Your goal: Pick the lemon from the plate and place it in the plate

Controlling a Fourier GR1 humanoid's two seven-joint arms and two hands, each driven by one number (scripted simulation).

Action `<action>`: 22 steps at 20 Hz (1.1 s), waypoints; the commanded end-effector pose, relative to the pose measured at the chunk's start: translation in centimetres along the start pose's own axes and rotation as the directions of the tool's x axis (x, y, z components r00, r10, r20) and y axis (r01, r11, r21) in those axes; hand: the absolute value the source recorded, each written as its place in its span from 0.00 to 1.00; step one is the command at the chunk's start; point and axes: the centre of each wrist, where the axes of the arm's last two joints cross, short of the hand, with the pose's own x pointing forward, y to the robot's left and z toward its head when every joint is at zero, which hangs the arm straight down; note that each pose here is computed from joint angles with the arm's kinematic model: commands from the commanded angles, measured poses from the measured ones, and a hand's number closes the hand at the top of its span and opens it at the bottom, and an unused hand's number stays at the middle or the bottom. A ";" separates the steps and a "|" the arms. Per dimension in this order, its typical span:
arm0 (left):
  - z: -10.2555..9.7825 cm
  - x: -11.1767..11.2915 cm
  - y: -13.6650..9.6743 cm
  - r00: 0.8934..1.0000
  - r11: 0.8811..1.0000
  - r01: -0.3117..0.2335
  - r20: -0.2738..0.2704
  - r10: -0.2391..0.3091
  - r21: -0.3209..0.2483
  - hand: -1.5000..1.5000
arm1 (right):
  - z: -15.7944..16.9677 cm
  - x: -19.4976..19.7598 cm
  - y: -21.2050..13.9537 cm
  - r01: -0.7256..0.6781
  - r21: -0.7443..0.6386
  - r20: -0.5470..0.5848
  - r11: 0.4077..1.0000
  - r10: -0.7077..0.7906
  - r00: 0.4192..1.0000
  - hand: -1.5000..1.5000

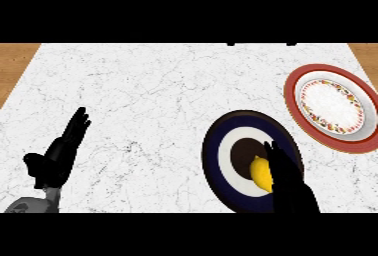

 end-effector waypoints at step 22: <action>-1.4 1.0 -0.3 1.000 1.000 0.009 0.015 -0.009 -0.011 0.50 | -5.0 0.8 3.2 -0.223 0.173 -0.219 0.959 0.258 0.941 0.00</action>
